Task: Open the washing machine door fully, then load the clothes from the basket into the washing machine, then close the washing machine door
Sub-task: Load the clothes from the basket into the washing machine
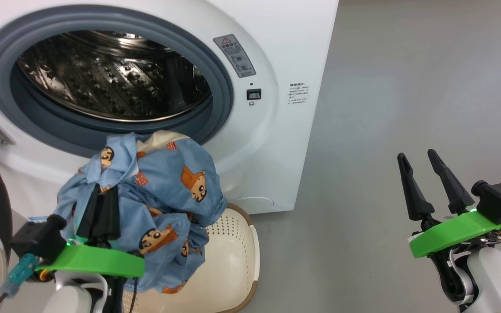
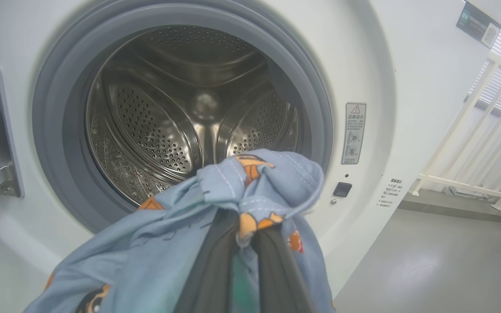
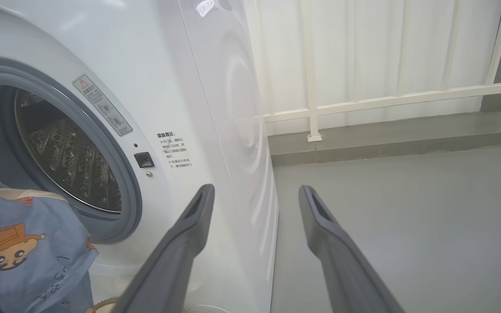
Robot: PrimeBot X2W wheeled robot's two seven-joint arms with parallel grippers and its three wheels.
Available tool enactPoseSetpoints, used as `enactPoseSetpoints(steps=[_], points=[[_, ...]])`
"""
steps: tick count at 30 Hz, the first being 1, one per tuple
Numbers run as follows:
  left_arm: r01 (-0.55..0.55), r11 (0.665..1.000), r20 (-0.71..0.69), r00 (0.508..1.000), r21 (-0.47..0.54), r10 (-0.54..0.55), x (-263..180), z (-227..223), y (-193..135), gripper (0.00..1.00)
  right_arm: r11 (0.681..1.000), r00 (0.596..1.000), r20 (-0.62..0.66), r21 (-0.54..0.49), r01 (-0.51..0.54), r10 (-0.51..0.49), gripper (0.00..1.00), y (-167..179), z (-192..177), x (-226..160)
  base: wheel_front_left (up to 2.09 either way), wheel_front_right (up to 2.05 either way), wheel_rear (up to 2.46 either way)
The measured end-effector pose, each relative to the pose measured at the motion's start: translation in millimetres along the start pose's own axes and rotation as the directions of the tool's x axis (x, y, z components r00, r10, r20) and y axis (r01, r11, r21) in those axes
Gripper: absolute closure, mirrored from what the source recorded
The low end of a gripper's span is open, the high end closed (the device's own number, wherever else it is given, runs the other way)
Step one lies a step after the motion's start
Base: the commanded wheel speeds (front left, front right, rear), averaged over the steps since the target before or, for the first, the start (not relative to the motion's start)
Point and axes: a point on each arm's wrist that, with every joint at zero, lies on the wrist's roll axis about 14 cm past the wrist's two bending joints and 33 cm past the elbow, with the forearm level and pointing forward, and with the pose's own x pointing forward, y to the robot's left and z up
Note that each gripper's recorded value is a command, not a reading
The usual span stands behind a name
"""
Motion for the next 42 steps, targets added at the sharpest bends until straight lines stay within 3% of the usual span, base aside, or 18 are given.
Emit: enactPoseSetpoints(steps=[14, 28, 42], points=[[-0.003, 0.999, 0.022, 1.0, 0.053, 0.001, 61.7, 12.0, 12.9, 1.0, 1.0, 0.998, -0.054, -0.007, 0.017, -0.017, 0.0, -12.8, -21.0, 6.0, 0.0, 0.0, 0.0], [-0.047, 0.999, -0.102, 0.994, 0.024, 0.049, 159.6, -41.3, 45.9, 1.0, 0.999, 0.995, -0.092, -0.034, 0.034, -0.037, 0.0, -37.4, -43.1, 34.0, 0.0, 0.0, 0.0], [-0.069, 0.996, -0.168, 0.983, 0.062, 0.078, 246.0, -96.2, 80.4, 1.0, 0.991, 0.977, -0.167, -0.03, 0.13, -0.133, 0.0, -74.7, -90.8, 42.3, 0.0, 0.0, 0.0]])
